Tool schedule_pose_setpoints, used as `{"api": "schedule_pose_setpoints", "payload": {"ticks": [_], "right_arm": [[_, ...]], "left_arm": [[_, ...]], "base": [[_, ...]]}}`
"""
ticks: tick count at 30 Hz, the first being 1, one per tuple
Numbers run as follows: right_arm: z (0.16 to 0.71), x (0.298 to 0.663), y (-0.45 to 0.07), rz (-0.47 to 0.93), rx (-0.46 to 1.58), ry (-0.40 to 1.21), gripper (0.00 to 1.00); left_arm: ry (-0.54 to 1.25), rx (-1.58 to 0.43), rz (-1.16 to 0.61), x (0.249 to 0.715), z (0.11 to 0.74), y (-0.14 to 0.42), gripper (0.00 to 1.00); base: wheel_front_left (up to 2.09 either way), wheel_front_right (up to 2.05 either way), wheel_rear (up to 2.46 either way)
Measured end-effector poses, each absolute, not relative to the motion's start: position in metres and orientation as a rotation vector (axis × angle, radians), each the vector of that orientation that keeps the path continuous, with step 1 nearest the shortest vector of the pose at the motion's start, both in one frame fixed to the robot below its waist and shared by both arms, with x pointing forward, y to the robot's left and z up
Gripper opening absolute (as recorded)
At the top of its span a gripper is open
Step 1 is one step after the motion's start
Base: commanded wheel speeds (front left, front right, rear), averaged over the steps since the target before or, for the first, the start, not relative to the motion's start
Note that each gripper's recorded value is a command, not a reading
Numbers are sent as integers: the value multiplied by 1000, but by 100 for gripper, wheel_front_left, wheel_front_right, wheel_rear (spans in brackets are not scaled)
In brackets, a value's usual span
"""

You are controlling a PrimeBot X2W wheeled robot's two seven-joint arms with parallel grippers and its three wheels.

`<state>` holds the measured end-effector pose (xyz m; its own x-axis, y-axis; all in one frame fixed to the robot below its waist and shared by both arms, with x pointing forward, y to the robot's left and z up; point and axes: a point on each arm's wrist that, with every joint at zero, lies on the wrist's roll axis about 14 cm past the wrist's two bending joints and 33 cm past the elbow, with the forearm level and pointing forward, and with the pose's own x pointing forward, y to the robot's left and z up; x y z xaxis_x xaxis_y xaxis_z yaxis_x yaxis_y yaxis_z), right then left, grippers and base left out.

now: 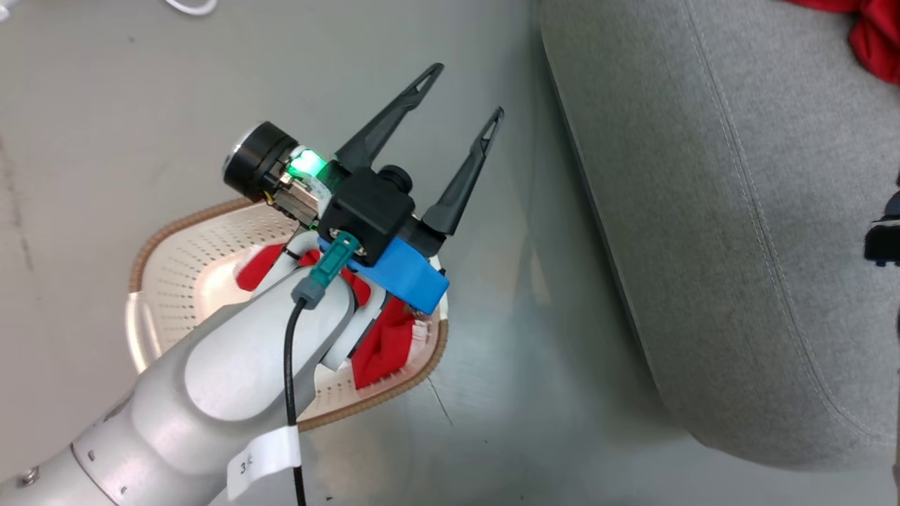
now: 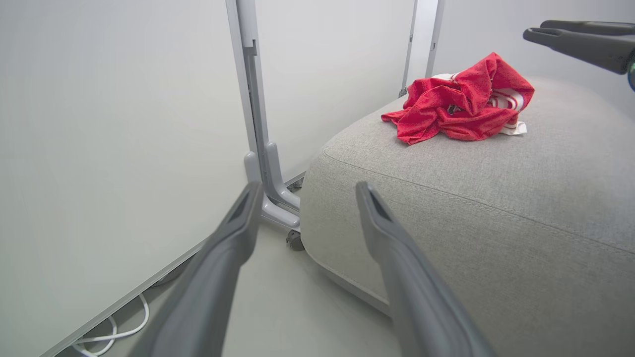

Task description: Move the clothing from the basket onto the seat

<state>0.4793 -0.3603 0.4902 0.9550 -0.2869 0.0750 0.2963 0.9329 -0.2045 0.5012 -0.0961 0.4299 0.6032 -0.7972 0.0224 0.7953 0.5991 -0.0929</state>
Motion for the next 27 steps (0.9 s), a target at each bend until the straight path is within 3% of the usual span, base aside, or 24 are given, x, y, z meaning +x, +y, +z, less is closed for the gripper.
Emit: {"api": "schedule_pose_setpoints", "payload": {"ticks": [13,27], "right_arm": [[523,494,-236,19,-114,-166,100],[546,453,-158,186,8,-216,100]], "left_arm": [[-85,-86,-582,508,496,-3,100],[-141,-66,-317,464,530,90,100]], "base": [[0,0,0],[0,0,0]]}}
